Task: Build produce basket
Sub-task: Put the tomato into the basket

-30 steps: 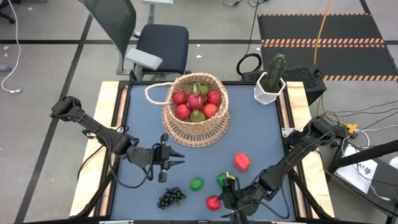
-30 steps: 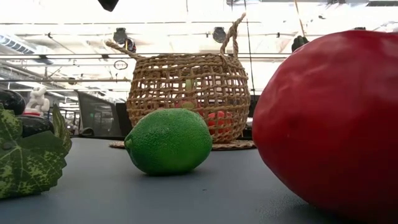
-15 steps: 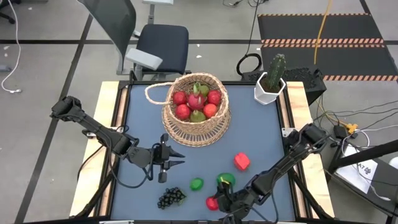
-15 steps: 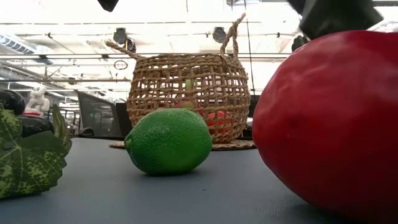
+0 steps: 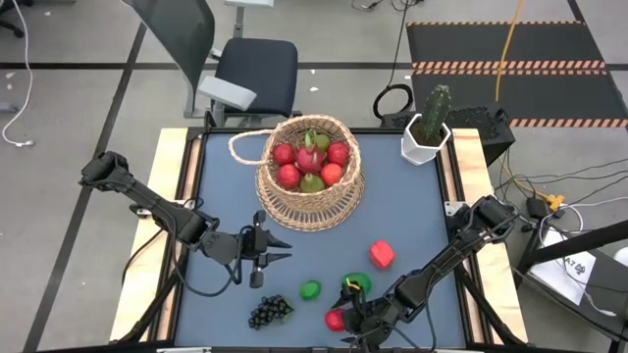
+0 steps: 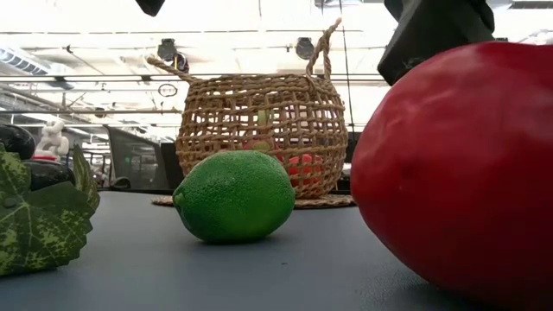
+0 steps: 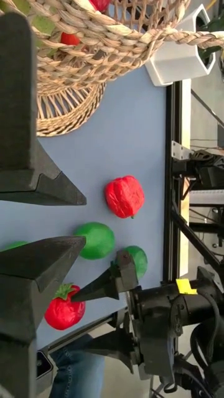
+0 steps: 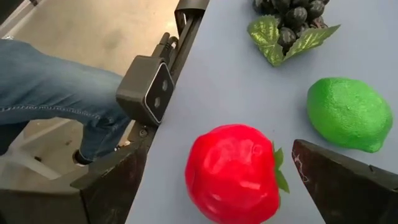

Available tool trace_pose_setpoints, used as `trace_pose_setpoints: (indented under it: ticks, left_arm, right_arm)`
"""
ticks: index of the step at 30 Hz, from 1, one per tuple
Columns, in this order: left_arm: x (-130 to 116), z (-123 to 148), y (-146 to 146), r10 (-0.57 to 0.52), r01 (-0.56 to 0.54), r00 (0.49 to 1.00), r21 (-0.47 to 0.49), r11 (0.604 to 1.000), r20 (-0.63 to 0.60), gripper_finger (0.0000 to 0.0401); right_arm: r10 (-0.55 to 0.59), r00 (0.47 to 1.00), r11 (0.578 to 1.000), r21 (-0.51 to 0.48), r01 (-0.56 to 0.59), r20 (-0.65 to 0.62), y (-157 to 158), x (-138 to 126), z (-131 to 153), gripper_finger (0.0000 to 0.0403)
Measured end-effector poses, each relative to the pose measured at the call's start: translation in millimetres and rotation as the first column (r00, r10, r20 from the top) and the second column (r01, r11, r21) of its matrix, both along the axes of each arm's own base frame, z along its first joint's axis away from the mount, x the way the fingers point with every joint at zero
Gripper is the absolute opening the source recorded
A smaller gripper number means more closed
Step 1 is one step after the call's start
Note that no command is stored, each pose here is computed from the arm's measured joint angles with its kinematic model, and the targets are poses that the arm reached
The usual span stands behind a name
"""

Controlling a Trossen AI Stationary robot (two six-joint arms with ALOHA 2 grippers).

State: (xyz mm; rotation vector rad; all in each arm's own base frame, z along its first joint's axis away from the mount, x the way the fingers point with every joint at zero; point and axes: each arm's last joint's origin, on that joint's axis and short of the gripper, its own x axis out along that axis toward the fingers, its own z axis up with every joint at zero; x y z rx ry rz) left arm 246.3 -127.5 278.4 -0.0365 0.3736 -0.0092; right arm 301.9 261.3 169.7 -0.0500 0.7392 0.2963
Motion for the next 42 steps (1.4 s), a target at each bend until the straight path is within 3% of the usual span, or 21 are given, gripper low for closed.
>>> trace_pose_setpoints:
  ticks: [12, 23, 42]
  left_arm:
    - [0.1, 0.1, 0.1, 0.0, 0.0, 1.0, 0.0, 1.0, 0.0, 0.009]
    - [0.1, 0.2, 0.0, 0.0, 0.0, 1.0, 0.001, 1.0, 0.002, 0.009]
    - [0.1, 0.1, 0.1, 0.0, 0.0, 1.0, 0.002, 1.0, 0.0, 0.009]
  right_arm:
    - [0.01, 0.997, 1.0, -0.012, -0.011, -0.071, -3.5, 9.1, -27.3, 0.04]
    - [0.023, 0.997, 1.0, -0.012, -0.024, -0.077, -9.2, 14.5, -28.6, 0.039]
    - [0.039, 0.997, 0.998, -0.035, -0.042, -0.066, -11.9, 16.4, -27.3, 0.0285]
